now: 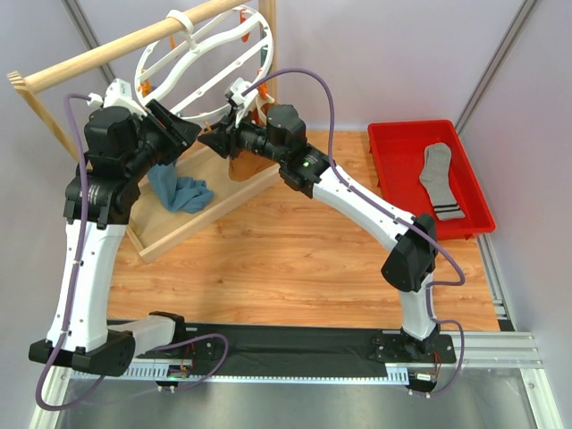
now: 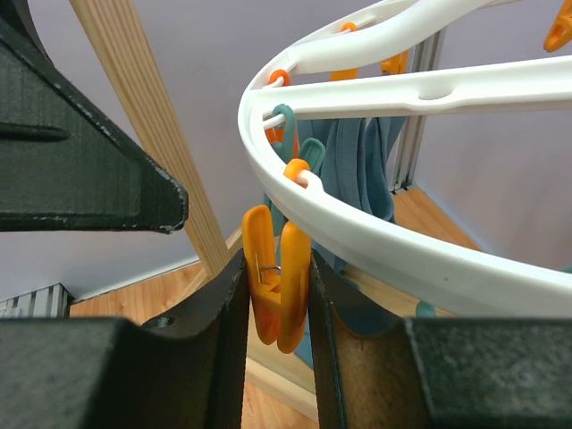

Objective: Clip the socks to the hanger
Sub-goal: Open the clamp at the hanger.

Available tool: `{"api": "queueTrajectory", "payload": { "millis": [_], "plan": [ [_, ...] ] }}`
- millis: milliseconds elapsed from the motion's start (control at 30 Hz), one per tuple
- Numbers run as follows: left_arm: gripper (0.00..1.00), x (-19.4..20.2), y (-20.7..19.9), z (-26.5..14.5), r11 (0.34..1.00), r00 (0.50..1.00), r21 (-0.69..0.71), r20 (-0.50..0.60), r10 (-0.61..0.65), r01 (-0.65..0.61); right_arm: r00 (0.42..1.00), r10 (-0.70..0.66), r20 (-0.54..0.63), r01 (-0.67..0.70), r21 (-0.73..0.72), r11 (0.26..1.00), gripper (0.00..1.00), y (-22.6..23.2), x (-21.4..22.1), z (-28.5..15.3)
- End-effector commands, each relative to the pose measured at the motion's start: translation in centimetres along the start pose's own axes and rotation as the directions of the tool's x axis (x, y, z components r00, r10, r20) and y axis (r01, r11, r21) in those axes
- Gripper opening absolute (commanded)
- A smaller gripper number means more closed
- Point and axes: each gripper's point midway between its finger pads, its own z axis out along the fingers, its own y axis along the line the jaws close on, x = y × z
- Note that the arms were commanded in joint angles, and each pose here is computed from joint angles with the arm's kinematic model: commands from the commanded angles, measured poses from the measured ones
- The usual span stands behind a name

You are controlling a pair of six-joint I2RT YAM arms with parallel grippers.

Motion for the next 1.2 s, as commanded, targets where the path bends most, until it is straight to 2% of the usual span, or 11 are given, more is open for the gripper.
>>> {"api": "queueTrajectory", "payload": {
  "millis": [0,233,467,733,967,1067,1167],
  "plan": [
    [0.56,-1.4,-0.1,0.7,1.000,0.998,-0.025,0.070,-0.006,0.008,0.998,-0.041,0.038,0.041,0.015,0.999,0.00,0.4,-2.7,-1.3],
    [0.56,-0.7,-0.8,2.1,1.000,0.998,-0.016,0.063,0.008,-0.007,0.998,-0.044,0.037,0.044,0.006,0.999,0.00,0.5,-2.8,-1.2],
    [0.56,-0.7,-1.2,3.0,0.996,0.993,0.008,0.084,0.083,-0.084,0.998,-0.052,0.024,0.053,-0.013,0.999,0.00,1.0,-2.6,-1.5],
    [0.56,0.7,-0.6,4.5,0.992,0.993,-0.054,0.019,0.115,-0.114,0.997,-0.071,0.024,0.071,-0.014,0.997,0.00,1.0,-2.8,-1.6],
    [0.56,0.6,-0.4,5.0,0.991,0.993,-0.087,0.040,0.109,-0.105,0.996,-0.083,0.018,0.084,-0.024,0.996,0.00,1.2,-2.7,-1.4],
    [0.52,0.4,-0.5,5.4,0.990,0.992,-0.087,0.047,0.113,-0.109,0.997,-0.082,0.015,0.083,-0.027,0.996,0.00,1.3,-2.5,-1.4],
    [0.44,0.4,-0.5,5.6,0.990,0.992,-0.089,0.047,0.114,-0.110,0.994,-0.107,0.014,0.108,-0.029,0.994,0.00,1.3,-2.5,-1.5]
  ]
}}
